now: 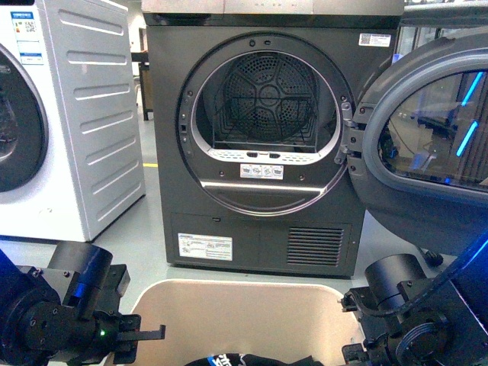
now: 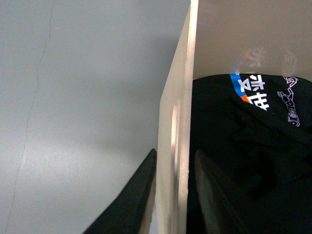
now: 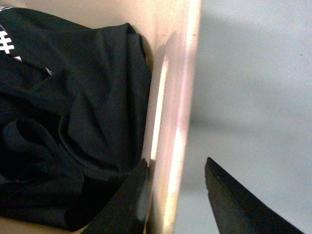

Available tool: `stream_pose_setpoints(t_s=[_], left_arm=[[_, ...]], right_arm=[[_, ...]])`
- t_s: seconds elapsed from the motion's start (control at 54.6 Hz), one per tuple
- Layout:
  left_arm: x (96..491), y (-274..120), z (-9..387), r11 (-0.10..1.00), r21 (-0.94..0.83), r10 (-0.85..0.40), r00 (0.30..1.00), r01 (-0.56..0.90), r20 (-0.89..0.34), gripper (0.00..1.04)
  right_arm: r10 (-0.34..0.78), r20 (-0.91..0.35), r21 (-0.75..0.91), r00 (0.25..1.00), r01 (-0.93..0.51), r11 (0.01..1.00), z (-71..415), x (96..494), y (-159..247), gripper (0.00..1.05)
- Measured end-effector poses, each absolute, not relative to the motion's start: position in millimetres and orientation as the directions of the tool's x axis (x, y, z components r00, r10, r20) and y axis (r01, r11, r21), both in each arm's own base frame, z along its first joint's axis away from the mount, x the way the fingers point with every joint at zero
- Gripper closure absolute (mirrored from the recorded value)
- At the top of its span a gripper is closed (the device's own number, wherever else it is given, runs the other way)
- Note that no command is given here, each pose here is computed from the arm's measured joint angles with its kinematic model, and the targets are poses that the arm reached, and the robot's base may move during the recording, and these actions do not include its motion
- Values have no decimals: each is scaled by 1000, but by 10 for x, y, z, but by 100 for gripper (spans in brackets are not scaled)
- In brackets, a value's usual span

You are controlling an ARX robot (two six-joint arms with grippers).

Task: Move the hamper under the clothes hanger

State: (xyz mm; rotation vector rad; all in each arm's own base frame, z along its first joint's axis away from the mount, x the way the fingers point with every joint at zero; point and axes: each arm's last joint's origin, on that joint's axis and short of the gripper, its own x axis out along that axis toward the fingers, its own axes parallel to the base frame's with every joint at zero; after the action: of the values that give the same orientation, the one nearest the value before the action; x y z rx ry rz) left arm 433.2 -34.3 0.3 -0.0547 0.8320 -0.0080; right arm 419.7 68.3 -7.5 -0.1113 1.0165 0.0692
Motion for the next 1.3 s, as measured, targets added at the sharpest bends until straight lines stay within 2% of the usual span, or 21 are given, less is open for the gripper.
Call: stream_pose_setpoints(t_s=[0.092,0.147,0.165,0.293,0.476,0.568,1.301], left_arm=[[4303,-336,24,998,-55,-28,674,-19,-738,100],[4277,-334,63,998,-58,-30,676,-19,-737,100],[4275,-335,66,998,-59,-30,676,-19,-737,100],[4221,-332,221,997,-72,-33,690,-28,-723,100],[4191,-330,679,997,-81,-40,756,-17,-654,100],[4164,-325,752,997,-75,-36,764,-16,-644,100],[4138,-314,737,997,-69,-31,759,-18,-650,100]], right_arm=[[13,-851,-58,525,-119,991,-68,4190,714,90],[16,-850,-52,527,-113,992,-32,4177,724,102],[16,-849,-51,529,-111,992,-23,4176,724,102],[23,-835,-34,550,-92,995,162,4142,712,102],[45,-791,-15,611,-92,996,543,4092,706,102],[63,-772,-1,632,-100,995,638,4051,703,102],[74,-770,7,634,-108,994,647,3991,703,102]])
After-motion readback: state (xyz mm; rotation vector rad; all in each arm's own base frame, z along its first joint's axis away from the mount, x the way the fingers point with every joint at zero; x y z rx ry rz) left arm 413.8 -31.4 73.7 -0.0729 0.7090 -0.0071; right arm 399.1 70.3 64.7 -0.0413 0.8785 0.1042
